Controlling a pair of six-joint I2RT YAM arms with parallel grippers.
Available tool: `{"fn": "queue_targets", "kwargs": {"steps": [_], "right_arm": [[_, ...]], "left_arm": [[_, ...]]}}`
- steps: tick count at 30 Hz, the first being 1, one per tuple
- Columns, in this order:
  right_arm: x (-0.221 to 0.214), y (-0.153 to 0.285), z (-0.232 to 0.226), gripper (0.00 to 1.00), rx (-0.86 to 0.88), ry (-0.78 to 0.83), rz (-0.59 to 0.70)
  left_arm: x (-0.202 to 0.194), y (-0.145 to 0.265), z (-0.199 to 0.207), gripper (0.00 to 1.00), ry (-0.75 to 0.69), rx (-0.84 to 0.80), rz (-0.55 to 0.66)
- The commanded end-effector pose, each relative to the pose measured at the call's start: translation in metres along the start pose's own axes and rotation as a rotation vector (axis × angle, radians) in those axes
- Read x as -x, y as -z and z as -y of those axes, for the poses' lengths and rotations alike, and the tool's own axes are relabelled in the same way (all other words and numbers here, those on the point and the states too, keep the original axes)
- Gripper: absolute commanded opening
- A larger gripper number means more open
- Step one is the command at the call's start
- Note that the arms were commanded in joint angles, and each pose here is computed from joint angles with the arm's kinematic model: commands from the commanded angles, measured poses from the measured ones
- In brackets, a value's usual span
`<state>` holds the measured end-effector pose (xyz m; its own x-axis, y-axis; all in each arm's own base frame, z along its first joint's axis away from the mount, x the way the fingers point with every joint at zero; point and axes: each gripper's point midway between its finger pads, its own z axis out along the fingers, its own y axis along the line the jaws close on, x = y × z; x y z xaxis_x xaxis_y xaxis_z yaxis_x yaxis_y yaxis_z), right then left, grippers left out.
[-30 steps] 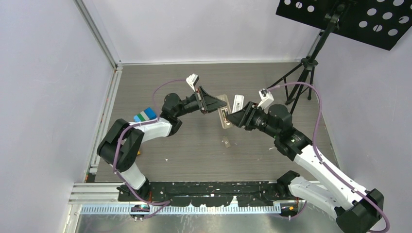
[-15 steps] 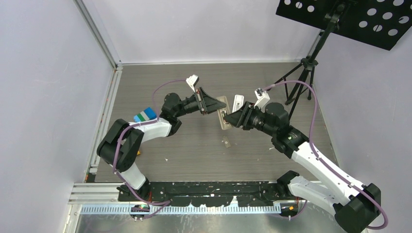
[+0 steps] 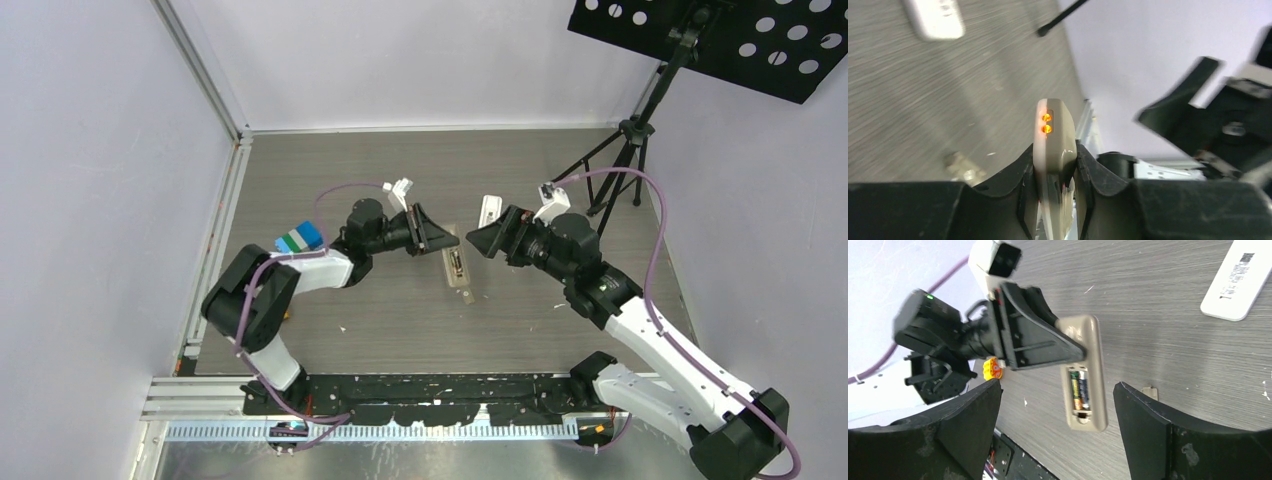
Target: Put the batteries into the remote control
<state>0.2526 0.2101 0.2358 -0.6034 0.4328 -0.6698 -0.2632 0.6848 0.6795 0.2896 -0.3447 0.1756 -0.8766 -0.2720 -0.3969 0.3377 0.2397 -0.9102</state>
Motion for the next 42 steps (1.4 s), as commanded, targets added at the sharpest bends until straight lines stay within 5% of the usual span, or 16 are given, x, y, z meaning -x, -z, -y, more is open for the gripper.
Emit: {"fn": "queue_targets", "kwargs": {"steps": [1,10,25,37,42], "right_arm": [[-0.001,-0.005,0.02,0.86,-0.087,-0.029,0.013],[-0.024,-0.013,0.043,0.85,-0.154,-0.062,-0.053],[-0.035,-0.02,0.061,0.85,-0.211,-0.097,-0.092],[-0.058,-0.035,0.073,0.82,-0.238,-0.121,-0.208],[-0.078,-0.05,0.076,0.66,-0.265,-0.175,-0.309]], "left_arm": [[-0.022,-0.004,-0.065,0.0,0.02,0.148,-0.03],[-0.037,-0.006,-0.121,0.08,0.066,0.259,-0.009],[-0.041,0.031,-0.164,0.64,0.049,0.553,0.052],[-0.037,0.076,-0.179,0.76,-0.024,0.793,0.076],[-0.012,0.064,-0.159,0.77,-0.124,0.715,0.057]]}}
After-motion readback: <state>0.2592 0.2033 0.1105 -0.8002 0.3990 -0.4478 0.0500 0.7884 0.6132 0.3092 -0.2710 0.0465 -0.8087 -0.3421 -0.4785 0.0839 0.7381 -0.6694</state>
